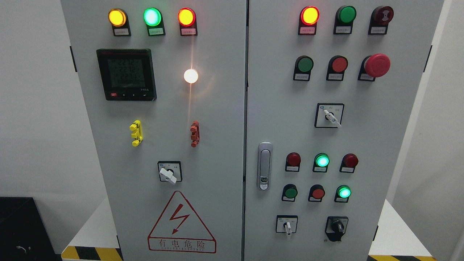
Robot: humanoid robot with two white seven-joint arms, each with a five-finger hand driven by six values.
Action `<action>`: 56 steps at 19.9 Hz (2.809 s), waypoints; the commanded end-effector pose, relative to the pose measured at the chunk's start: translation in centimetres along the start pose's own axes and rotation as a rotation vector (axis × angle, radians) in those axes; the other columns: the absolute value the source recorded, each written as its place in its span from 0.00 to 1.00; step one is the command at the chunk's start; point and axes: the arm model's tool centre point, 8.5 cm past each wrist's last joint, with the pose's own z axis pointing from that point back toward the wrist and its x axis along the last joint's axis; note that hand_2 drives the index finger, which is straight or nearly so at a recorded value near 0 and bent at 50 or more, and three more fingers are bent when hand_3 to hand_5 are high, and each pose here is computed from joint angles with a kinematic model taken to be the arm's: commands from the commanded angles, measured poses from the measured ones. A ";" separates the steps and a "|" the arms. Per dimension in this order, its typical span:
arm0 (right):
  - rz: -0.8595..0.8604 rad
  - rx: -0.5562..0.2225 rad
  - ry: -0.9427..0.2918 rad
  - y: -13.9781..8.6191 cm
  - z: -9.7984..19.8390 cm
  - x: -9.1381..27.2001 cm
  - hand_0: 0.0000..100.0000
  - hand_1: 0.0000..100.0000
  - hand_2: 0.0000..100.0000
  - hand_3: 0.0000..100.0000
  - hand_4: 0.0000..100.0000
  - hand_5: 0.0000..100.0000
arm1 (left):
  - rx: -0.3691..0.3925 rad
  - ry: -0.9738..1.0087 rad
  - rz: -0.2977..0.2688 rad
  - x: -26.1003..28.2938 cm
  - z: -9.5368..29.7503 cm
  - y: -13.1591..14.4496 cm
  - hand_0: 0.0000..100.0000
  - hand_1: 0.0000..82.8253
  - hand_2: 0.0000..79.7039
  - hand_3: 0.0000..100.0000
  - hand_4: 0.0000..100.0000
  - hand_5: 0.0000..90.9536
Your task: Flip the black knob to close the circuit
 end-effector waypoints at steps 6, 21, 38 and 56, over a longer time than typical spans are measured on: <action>-0.008 -0.447 -0.099 -15.0 1.4 3.4 0.00 0.00 0.87 1.00 0.90 0.85 | 0.000 -0.002 0.001 0.0 0.0 0.0 0.12 0.67 0.00 0.00 0.00 0.00; -0.021 -0.582 -0.136 -22.2 3.7 5.9 0.00 0.00 0.91 1.00 0.97 0.94 | 0.000 0.000 0.000 0.0 0.0 0.0 0.12 0.67 0.00 0.00 0.00 0.00; 0.005 -0.646 -0.137 -27.1 3.4 8.2 0.00 0.00 0.92 1.00 1.00 0.99 | 0.000 0.000 0.000 0.0 0.0 0.0 0.12 0.67 0.00 0.00 0.00 0.00; 0.039 -0.672 -0.100 -31.3 2.4 8.4 0.00 0.00 0.92 1.00 1.00 0.99 | 0.001 0.000 0.000 0.0 0.0 0.0 0.12 0.67 0.00 0.00 0.00 0.00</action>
